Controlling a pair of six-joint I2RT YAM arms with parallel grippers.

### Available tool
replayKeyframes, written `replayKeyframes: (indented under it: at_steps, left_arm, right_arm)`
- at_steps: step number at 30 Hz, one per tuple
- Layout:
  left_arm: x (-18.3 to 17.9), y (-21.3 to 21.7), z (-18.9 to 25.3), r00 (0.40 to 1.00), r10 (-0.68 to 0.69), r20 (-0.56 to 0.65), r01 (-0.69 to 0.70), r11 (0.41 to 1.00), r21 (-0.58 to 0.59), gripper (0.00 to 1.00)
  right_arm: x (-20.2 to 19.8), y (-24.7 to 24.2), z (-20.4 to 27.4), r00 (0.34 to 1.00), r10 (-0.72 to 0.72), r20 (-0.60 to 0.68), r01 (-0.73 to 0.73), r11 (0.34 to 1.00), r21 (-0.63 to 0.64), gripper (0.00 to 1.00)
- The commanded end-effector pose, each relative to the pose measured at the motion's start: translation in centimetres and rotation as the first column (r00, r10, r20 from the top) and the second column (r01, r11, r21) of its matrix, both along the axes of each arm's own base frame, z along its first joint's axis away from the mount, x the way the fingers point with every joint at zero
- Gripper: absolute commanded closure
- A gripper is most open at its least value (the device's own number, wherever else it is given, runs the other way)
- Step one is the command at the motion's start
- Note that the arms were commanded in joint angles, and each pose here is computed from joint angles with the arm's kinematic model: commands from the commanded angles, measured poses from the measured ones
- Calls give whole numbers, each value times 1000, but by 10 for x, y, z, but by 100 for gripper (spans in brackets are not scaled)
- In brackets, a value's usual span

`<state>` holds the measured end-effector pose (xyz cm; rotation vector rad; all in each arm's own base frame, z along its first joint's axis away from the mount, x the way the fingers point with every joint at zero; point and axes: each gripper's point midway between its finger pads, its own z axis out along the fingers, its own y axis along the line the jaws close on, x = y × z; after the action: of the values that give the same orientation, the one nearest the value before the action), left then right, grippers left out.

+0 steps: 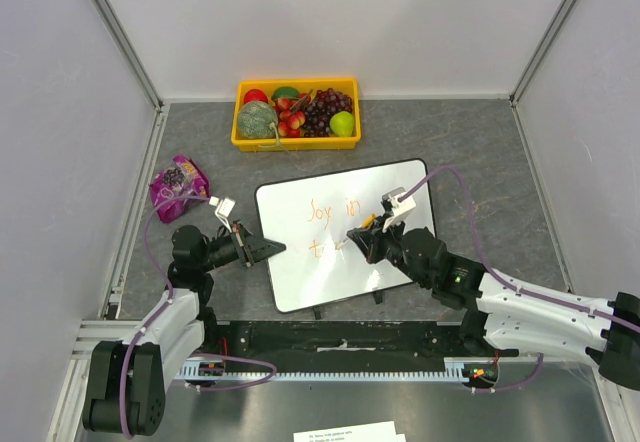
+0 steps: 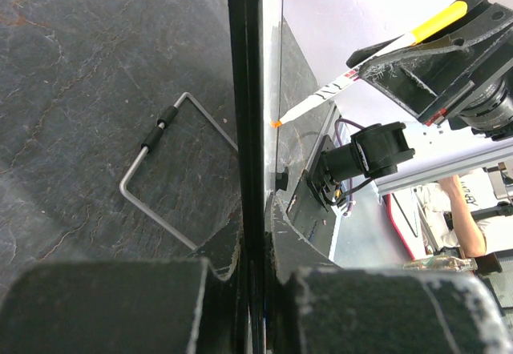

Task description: Write a sentence on the whiteboard

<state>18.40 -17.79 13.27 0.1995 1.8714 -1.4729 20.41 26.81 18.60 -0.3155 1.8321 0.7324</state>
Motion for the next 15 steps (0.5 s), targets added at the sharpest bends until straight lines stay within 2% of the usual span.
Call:
replayKeyframes:
  at_steps: [1,15]
  left_arm:
    - [-1,1,-8,996,-12,83,9,999,44,98]
    - [-1,1,-9,997,-12,82,9,999,44,98]
  right_arm:
    - [-6,-13,-33,998,-5,-55,0,995,-99,100]
    - [-19,-15,-52,993,38,-110,-51,991,-122,100]
